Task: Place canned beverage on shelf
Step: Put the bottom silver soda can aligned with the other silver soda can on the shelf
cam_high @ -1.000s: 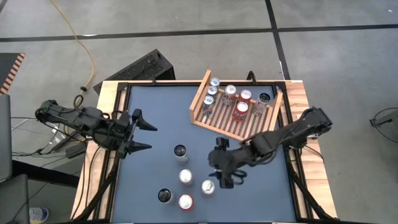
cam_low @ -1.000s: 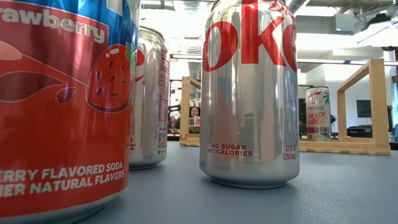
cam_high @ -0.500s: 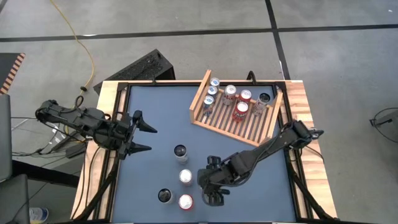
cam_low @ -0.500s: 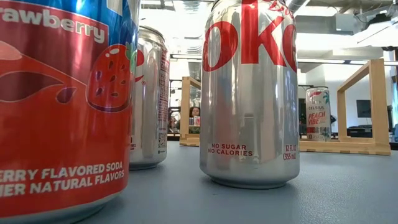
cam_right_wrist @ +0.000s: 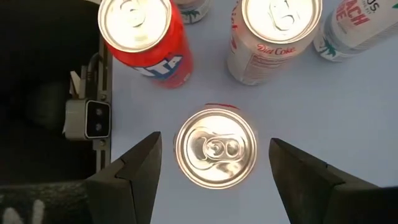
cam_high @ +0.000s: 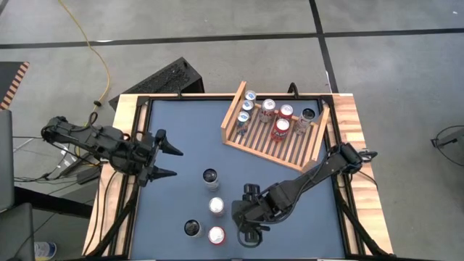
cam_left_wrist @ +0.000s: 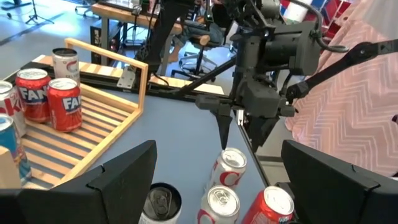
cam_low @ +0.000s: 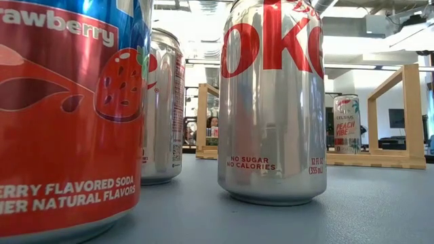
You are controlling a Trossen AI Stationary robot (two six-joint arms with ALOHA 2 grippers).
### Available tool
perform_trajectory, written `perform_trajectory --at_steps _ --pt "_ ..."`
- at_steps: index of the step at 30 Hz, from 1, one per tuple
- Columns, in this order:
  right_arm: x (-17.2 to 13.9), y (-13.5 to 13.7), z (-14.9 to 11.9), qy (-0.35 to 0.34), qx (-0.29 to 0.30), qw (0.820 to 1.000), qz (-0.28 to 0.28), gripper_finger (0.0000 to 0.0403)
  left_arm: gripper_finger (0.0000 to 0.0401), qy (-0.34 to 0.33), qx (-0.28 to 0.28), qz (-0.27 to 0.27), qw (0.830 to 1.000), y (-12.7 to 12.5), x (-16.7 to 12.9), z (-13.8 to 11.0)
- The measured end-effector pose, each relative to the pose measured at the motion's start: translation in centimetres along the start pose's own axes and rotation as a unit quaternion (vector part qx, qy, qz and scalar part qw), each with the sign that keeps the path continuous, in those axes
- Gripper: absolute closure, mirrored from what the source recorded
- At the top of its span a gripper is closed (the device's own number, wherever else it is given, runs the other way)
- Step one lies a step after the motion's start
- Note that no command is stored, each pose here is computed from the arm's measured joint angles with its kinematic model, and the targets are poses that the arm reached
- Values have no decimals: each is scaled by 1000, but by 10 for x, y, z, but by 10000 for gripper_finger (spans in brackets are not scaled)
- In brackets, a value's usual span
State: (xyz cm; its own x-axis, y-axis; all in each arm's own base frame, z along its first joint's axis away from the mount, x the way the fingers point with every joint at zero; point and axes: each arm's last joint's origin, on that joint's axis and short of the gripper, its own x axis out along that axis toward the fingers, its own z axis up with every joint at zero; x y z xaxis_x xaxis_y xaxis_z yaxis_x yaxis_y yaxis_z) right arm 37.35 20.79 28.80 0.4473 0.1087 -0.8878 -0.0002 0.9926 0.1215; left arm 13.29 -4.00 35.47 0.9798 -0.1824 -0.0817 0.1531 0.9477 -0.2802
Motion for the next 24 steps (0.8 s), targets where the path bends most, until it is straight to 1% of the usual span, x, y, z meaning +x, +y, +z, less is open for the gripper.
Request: perform_trajectory --at_steps 7,16,22,24 --pt "0 -2 -1 7 -22 1000 -8 127 67 19 3 6 1000 1 0 -4" --pt "0 -1 0 3 -22 1000 1 76 67 18 3 6 1000 1 0 -3" --pt "0 0 2 -8 -20 1000 5 74 67 18 2 6 1000 1 0 -3" --pt "6 1 2 -7 -20 1000 5 75 67 18 3 6 1000 1 0 -4"
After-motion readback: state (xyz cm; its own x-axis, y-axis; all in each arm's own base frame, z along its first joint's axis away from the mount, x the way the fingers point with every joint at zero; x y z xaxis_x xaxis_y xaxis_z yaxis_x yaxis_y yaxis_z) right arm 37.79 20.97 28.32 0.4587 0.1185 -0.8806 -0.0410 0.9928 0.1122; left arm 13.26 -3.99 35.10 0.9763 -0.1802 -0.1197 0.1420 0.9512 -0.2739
